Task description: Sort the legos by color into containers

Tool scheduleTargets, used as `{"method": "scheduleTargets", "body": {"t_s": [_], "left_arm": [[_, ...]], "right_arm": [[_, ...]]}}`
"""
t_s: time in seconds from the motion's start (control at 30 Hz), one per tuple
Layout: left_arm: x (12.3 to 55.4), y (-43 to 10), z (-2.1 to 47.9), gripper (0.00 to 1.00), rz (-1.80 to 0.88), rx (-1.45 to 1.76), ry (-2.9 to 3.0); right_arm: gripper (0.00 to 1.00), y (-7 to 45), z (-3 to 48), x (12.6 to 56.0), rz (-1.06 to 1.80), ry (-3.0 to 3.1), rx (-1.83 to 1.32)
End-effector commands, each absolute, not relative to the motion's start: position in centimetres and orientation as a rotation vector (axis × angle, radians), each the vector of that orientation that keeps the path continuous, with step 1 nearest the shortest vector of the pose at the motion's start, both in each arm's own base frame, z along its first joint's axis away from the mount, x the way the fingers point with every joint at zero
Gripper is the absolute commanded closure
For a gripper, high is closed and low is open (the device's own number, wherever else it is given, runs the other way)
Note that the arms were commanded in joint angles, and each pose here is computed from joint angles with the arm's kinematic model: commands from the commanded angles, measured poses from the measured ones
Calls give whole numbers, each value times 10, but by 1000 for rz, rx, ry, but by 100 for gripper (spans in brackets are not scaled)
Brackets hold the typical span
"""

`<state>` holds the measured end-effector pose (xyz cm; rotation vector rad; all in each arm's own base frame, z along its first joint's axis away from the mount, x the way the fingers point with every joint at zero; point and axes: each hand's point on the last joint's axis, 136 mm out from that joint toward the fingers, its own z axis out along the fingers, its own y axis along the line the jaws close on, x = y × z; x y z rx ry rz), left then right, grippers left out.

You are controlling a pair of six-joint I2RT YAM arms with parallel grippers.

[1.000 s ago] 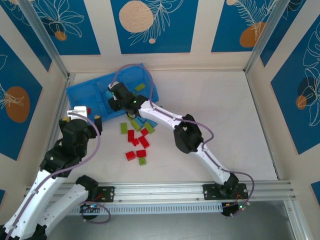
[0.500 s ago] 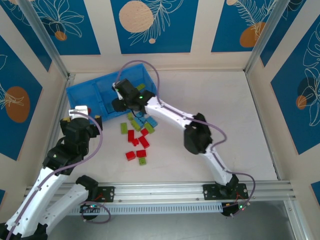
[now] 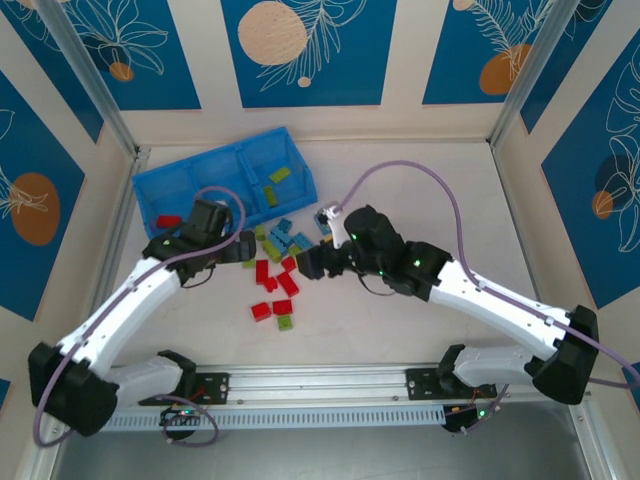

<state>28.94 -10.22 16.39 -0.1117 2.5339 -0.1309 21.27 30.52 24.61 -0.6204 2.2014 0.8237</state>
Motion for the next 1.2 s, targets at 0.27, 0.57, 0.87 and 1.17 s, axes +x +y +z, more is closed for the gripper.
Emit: {"method": "scheduleTargets", "body": {"t_s": [0.27, 0.57, 0.87, 1.17], "left_arm": [[357, -115, 73, 19, -107, -312, 2701], [367, -124, 29, 39, -123, -309, 2799], [347, -114, 30, 65, -86, -316, 2810], [341, -127, 106, 68, -231, -244, 2661]], "right_arm": [[13, 276, 222, 201, 790, 2287, -545], [12, 271, 214, 205, 764, 2304, -523], [12, 276, 218, 210, 785, 2298, -502], [12, 275, 224, 208, 809, 2302, -465]]}}
